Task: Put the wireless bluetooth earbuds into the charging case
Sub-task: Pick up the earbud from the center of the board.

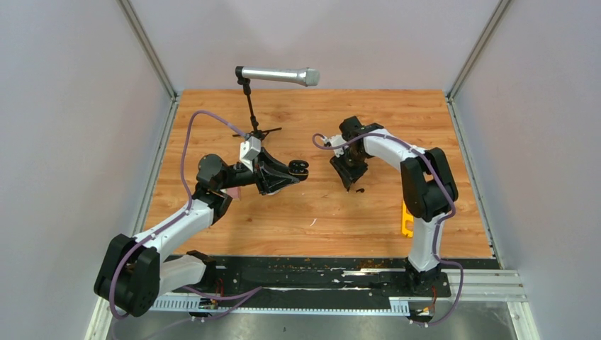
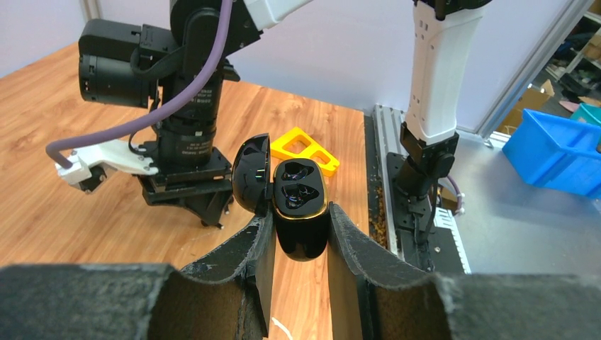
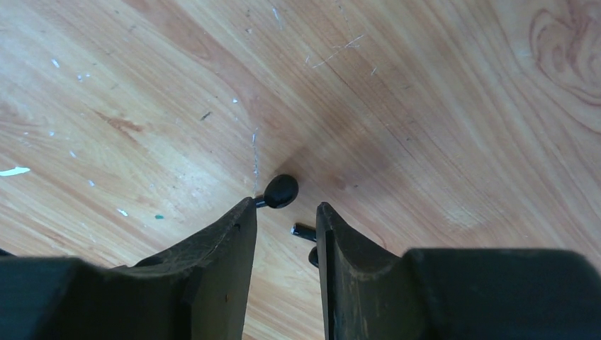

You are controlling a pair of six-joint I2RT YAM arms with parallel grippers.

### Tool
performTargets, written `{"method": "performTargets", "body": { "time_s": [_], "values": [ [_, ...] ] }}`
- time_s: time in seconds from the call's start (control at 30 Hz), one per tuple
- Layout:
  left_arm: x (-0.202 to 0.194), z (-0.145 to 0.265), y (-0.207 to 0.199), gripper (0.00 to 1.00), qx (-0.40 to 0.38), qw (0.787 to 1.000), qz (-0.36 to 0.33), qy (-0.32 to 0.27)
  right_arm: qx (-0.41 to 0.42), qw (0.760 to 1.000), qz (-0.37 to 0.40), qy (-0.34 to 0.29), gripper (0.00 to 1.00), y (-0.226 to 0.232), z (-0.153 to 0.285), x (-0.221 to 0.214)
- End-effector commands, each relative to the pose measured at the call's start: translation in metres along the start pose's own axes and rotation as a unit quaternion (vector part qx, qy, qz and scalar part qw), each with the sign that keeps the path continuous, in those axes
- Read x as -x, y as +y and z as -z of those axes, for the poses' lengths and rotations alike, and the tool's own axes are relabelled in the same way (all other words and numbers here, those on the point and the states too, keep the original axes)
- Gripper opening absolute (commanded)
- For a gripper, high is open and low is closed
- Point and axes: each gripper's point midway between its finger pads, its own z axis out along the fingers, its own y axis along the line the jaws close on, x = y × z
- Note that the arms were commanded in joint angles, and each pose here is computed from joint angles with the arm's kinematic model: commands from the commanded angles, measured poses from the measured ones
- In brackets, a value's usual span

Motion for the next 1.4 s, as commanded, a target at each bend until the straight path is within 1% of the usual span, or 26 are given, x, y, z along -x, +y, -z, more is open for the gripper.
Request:
{"method": "performTargets", "body": {
  "time_s": [0.0, 0.37, 0.57, 0.67, 0.93, 1.07, 1.17, 1.37],
  "values": [
    [0.007, 0.002, -0.001, 0.0, 0.002, 1.0, -0.022, -0.009, -0.024, 1.0, -0.012, -0.003, 0.37, -0.005, -0.002, 0.012],
    [0.005, 0.002, 0.0, 0.0, 0.005, 1.0, -0.021, -0.009, -0.034, 0.999, -0.013, 0.006, 0.36, -0.008, -0.007, 0.017],
    [0.005, 0.002, 0.002, 0.0, 0.005, 1.0, -0.02, -0.008, -0.034, 0.999, -0.016, 0.032, 0.36, 0.0, -0.007, 0.001],
    [0.005, 0.002, 0.002, 0.0, 0.006, 1.0, -0.02, -0.009, -0.03, 0.999, -0.018, 0.035, 0.36, 0.004, -0.009, -0.003],
    [0.004, 0.002, 0.002, 0.0, 0.006, 1.0, -0.019, -0.008, -0.037, 0.999, -0.016, 0.031, 0.31, 0.0, -0.011, 0.004],
    [0.003, 0.003, 0.002, 0.0, 0.007, 1.0, -0.019, -0.006, -0.037, 0.999, -0.017, 0.029, 0.32, -0.001, -0.012, 0.007],
    [0.002, 0.003, 0.002, 0.0, 0.007, 1.0, -0.019, -0.006, -0.036, 0.999, -0.018, 0.029, 0.35, 0.0, -0.012, 0.008],
    [0.002, 0.003, 0.002, 0.0, 0.009, 1.0, -0.018, -0.006, -0.036, 0.999, -0.025, 0.026, 0.35, 0.0, -0.013, 0.009]
  ]
}}
